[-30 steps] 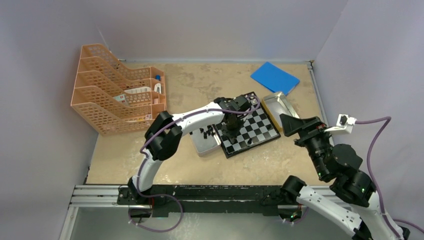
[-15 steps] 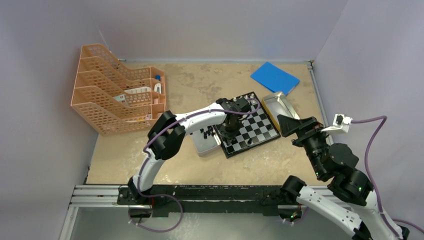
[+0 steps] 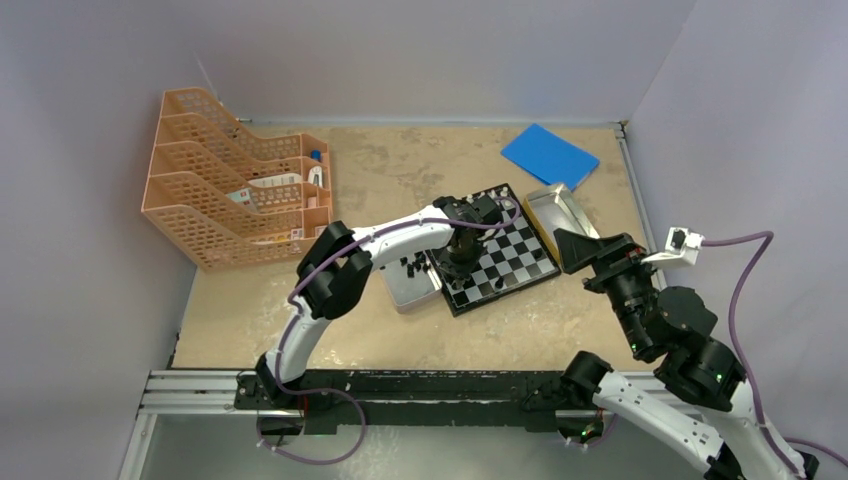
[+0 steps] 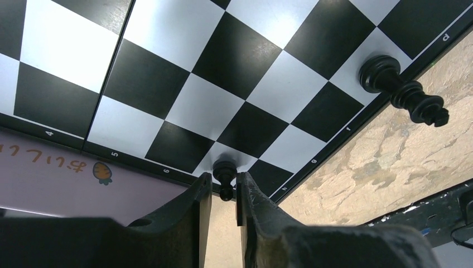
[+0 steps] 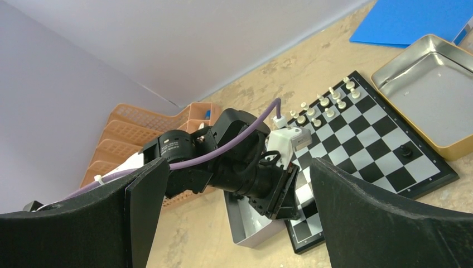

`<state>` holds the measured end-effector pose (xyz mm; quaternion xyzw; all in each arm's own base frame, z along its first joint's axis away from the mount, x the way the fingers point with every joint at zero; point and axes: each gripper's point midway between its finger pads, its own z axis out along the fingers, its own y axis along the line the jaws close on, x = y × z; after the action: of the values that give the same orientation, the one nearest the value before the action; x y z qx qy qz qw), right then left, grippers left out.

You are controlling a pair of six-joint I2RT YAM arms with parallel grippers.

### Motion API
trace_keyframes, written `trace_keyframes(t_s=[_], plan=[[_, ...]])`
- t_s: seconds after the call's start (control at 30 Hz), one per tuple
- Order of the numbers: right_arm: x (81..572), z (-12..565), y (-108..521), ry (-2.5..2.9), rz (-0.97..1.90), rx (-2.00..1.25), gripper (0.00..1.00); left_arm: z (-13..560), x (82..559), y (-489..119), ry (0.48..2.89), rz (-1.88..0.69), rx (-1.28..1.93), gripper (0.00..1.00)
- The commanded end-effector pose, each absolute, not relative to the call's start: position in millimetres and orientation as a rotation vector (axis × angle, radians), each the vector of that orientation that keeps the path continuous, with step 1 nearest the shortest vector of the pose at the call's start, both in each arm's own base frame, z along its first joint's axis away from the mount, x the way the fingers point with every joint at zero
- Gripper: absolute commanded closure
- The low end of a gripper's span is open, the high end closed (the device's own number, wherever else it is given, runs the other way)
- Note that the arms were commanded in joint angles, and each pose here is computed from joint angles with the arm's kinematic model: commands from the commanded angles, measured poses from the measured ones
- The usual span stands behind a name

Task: Set up the chess pieces on the board
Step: Place the chess piece on the chessboard.

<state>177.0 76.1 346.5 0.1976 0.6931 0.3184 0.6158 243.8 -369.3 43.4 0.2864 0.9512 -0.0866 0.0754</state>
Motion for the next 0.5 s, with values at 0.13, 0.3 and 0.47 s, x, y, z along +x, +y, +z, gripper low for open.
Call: trace_keyframes(t_s=[0.13, 0.3, 0.47], plan=[[177.7, 354.0, 81.9, 1.572, 0.764, 0.431, 0.02, 73.6, 251.2, -386.2, 2.745, -0.393, 0.848, 0.71], [179.5, 351.4, 86.9, 1.590, 0.761, 0.415, 0.02, 99.7, 254.0, -392.7, 2.670, -0.478, 0.814, 0.69], [179.8, 351.5, 95.6, 1.600, 0.780, 0.377, 0.02, 139.3, 261.2, -398.9, 2.556, -0.595, 0.738, 0.69]])
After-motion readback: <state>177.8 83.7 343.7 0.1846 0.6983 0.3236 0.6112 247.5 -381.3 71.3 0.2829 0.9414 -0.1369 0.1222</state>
